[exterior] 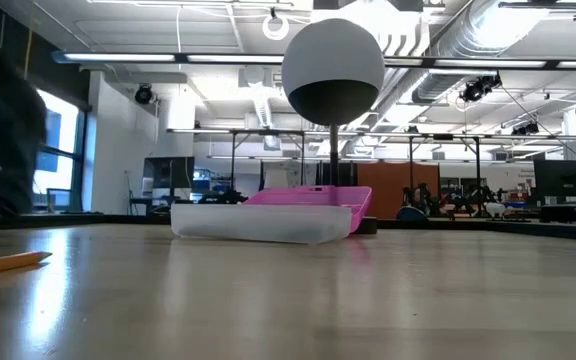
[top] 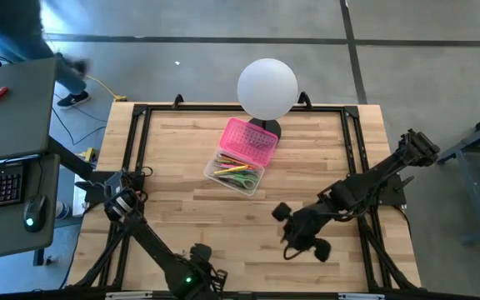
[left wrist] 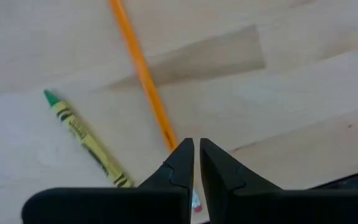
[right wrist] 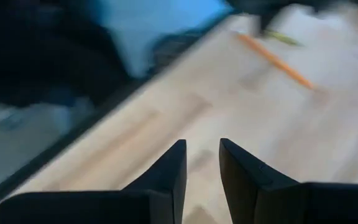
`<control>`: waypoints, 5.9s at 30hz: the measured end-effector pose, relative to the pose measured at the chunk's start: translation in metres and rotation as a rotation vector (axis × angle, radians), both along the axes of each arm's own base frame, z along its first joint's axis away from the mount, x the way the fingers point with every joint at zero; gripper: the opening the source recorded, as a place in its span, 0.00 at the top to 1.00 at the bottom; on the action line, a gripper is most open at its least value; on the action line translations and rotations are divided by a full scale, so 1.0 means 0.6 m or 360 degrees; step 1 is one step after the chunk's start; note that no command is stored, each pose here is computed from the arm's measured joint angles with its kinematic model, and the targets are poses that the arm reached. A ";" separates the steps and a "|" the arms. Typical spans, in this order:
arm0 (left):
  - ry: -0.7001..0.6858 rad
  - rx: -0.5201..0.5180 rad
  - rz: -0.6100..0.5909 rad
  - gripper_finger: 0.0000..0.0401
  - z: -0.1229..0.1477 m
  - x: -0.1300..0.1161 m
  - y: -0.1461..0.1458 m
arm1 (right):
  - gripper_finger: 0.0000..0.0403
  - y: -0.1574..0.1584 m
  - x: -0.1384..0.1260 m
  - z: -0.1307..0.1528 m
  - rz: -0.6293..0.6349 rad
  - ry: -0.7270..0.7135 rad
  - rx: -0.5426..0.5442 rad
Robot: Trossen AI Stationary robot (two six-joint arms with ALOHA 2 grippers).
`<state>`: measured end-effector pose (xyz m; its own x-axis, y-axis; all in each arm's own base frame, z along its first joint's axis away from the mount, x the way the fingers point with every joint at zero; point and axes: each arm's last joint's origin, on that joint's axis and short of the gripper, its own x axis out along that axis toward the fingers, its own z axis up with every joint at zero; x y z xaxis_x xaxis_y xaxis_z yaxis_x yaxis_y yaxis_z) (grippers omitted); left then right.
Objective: Pick & place school supplies into a supply box
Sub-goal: Put the orange pencil into the pink supply box
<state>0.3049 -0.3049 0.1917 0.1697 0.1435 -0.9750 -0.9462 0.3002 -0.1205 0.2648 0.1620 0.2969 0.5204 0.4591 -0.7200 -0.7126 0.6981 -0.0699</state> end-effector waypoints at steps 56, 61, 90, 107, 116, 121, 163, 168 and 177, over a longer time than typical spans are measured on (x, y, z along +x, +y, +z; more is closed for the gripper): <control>0.0389 0.0262 -0.0080 0.85 -0.040 -0.019 0.017 | 0.82 -0.008 0.007 0.002 -0.0304 -0.0131 -0.0172; 0.0503 0.0301 -0.0074 0.85 -0.037 -0.019 0.031 | 0.82 -0.008 0.008 0.002 -0.0305 -0.0141 -0.0165; 0.0050 0.0494 0.0439 0.54 -0.020 -0.020 0.026 | 0.82 -0.007 0.009 0.003 -0.0305 -0.0147 -0.0160; -0.0210 0.0705 0.0582 0.53 -0.076 -0.032 0.002 | 0.82 -0.007 0.010 0.004 -0.0306 -0.0165 -0.0147; -0.0203 0.0714 0.0582 0.53 -0.103 -0.028 -0.002 | 0.82 -0.007 0.010 0.004 -0.0306 -0.0165 -0.0148; -0.0209 0.0759 0.0563 0.53 -0.130 -0.025 -0.006 | 0.82 -0.006 0.011 0.005 -0.0307 -0.0175 -0.0140; -0.0182 0.1193 0.0432 0.72 -0.231 -0.029 0.013 | 0.82 -0.004 0.014 0.010 -0.0308 -0.0220 -0.0103; -0.0195 0.1249 0.0390 0.86 -0.235 -0.033 0.018 | 0.82 -0.004 0.014 0.010 -0.0308 -0.0220 -0.0103; -0.0298 0.1309 0.0353 0.93 -0.227 -0.009 0.040 | 0.82 -0.004 0.014 0.010 -0.0308 -0.0220 -0.0102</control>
<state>0.2997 -0.2811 0.0554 0.2014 0.8385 -0.5063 -0.9795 0.1713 -0.1060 0.2734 0.1596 0.3027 0.6899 0.2969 -0.6602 -0.5467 0.8115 -0.2064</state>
